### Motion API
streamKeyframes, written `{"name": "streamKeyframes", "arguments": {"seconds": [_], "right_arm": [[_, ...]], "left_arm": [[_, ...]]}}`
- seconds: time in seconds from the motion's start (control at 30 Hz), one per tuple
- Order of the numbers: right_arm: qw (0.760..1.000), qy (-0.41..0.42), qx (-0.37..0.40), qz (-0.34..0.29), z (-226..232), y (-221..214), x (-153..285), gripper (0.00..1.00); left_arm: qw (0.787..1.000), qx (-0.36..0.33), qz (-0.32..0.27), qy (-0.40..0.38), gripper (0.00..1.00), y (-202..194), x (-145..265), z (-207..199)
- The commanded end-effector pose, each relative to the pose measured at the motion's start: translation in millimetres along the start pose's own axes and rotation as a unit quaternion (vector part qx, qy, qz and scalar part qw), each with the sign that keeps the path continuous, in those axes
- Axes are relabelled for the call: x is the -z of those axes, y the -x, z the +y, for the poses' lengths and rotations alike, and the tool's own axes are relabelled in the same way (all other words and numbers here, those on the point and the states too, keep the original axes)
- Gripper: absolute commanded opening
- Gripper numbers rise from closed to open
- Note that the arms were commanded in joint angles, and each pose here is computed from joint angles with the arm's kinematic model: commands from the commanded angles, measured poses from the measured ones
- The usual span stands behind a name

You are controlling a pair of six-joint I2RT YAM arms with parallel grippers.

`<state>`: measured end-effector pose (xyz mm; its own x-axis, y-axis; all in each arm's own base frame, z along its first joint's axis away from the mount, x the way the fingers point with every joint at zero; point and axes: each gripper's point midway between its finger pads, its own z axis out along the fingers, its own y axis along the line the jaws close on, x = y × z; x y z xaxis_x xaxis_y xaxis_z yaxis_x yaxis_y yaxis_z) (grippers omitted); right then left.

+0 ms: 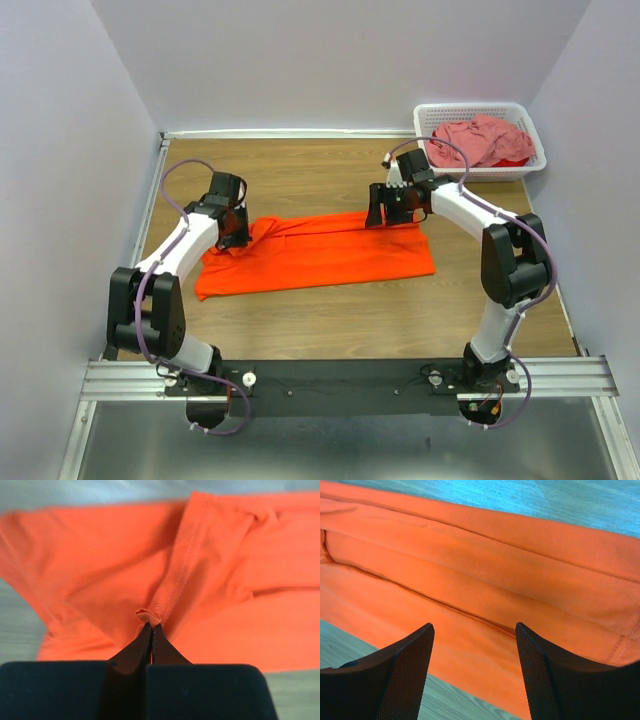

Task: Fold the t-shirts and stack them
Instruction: Fold the tshirt

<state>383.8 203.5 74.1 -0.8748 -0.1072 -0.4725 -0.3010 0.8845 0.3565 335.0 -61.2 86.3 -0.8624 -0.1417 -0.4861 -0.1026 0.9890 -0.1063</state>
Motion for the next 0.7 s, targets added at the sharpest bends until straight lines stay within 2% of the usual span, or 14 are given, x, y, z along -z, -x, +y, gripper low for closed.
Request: {"name": "streamKeyframes", "arguments": {"seconds": [0.0, 0.23, 0.57, 0.67], "right_arm": [[1.000, 0.014, 0.009, -0.004, 10.0, 8.1, 3.4, 0.73], [1.000, 0.002, 0.007, -0.008, 5.6, 11.4, 1.1, 0.73], [1.000, -0.004, 0.000, -0.002, 1.7, 11.0, -6.9, 0.73], [1.000, -0.012, -0.001, -0.005, -1.3, 16.3, -11.2, 0.73]], "left_arm": [[0.997, 0.003, 0.054, -0.060, 0.00, -41.1, 15.3, -20.7], [0.991, -0.008, 0.109, -0.073, 0.00, -82.0, 29.5, -19.5], [0.989, -0.017, 0.132, -0.062, 0.00, -107.3, 28.0, -8.9], [0.988, -0.016, 0.136, -0.067, 0.04, -110.3, 21.2, -10.7]]}}
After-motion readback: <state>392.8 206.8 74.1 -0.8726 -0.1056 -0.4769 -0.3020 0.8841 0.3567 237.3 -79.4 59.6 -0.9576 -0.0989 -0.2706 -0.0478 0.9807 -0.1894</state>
